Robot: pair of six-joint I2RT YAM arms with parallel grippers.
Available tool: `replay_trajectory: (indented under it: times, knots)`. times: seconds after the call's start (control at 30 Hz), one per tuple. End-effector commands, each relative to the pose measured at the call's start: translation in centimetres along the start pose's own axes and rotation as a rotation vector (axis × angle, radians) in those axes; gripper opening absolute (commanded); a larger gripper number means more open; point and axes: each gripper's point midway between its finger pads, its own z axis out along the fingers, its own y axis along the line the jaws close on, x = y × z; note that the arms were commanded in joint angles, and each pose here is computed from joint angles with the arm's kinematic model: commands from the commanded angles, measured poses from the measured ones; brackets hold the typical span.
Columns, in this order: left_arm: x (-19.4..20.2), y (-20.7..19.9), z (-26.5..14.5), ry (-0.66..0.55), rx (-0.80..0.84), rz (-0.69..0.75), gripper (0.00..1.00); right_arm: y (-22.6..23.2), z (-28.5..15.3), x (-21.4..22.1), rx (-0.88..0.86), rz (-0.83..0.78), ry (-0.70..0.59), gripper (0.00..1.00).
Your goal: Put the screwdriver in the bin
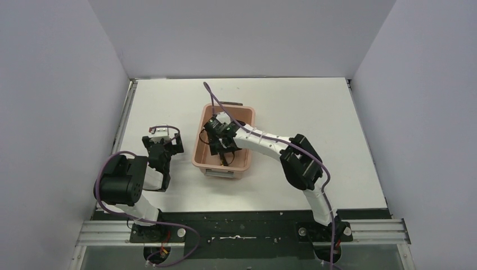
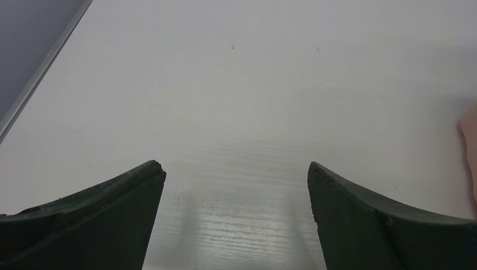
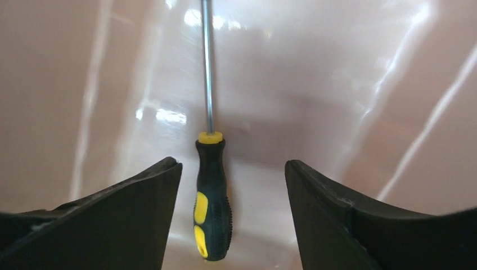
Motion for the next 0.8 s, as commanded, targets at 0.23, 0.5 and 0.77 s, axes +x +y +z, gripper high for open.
replay_trajectory:
  times: [0.23, 0.5, 0.77]
  knots:
    - [-1.4, -0.1, 0.3, -0.047, 0.011, 0.001, 0.97, -0.8, -20.0, -12.4, -0.122, 0.04, -0.504, 1.0]
    - [-1.4, -0.1, 0.3, -0.045, 0.012, 0.001, 0.97, -13.4, -24.1, -13.7, 0.035, 0.098, -0.749, 1.0]
    - [-1.4, -0.1, 0.3, -0.046, 0.011, 0.0, 0.97, -29.6, -20.6, -7.0, 0.322, 0.288, -0.947, 1.0]
